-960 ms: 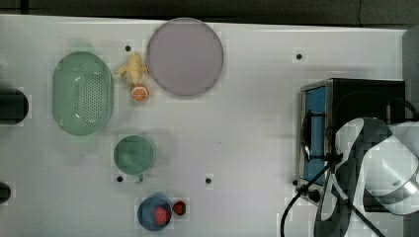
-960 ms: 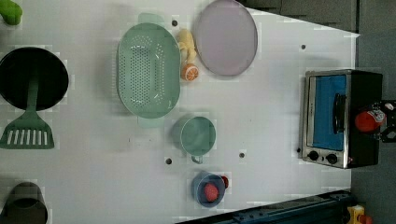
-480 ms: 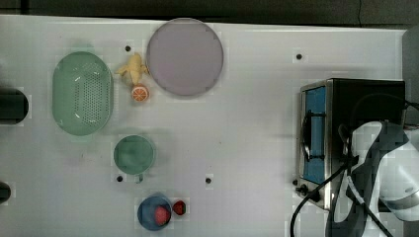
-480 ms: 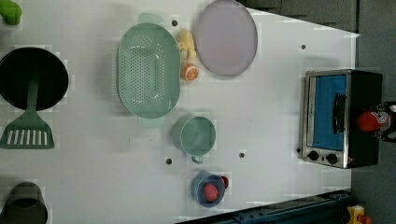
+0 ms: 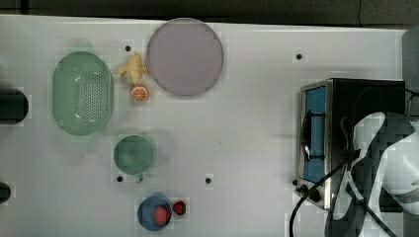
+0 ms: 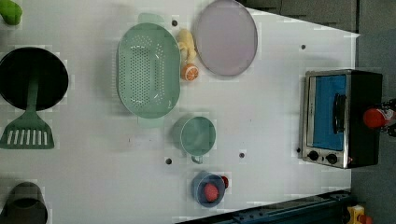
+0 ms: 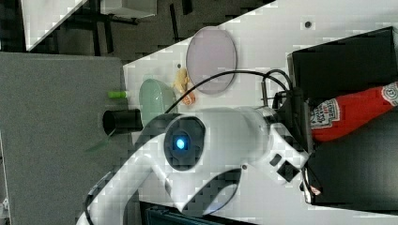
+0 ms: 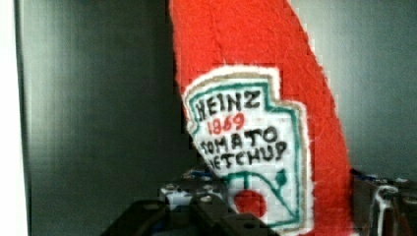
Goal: Pick Ketchup from oven and place it on table.
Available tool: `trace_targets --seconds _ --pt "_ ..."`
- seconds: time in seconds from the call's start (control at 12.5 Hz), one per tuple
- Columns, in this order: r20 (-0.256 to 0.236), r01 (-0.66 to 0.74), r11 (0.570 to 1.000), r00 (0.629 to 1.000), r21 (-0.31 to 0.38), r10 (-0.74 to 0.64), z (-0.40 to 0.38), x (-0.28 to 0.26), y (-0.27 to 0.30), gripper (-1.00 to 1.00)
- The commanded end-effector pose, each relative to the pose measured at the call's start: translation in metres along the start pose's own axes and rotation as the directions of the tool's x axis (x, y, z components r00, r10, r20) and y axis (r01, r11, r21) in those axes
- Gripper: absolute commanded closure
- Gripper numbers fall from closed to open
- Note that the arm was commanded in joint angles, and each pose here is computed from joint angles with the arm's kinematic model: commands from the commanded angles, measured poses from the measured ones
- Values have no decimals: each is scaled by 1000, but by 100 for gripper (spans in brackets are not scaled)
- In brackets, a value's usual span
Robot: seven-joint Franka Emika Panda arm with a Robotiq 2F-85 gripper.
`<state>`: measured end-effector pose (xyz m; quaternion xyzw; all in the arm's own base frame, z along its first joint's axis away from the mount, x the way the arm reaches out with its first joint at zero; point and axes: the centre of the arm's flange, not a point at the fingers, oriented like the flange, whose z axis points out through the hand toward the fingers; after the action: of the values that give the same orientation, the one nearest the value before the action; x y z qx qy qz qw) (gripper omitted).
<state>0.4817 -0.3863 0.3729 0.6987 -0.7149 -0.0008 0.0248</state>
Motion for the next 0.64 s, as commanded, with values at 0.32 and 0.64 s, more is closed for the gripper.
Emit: trace_targets --seconds 0.32,0.64 --pt "-4 235 971 972 45 -235 -156 -86 -42 -29" --pt "6 490 867 870 87 -493 -191 -184 -67 -29"
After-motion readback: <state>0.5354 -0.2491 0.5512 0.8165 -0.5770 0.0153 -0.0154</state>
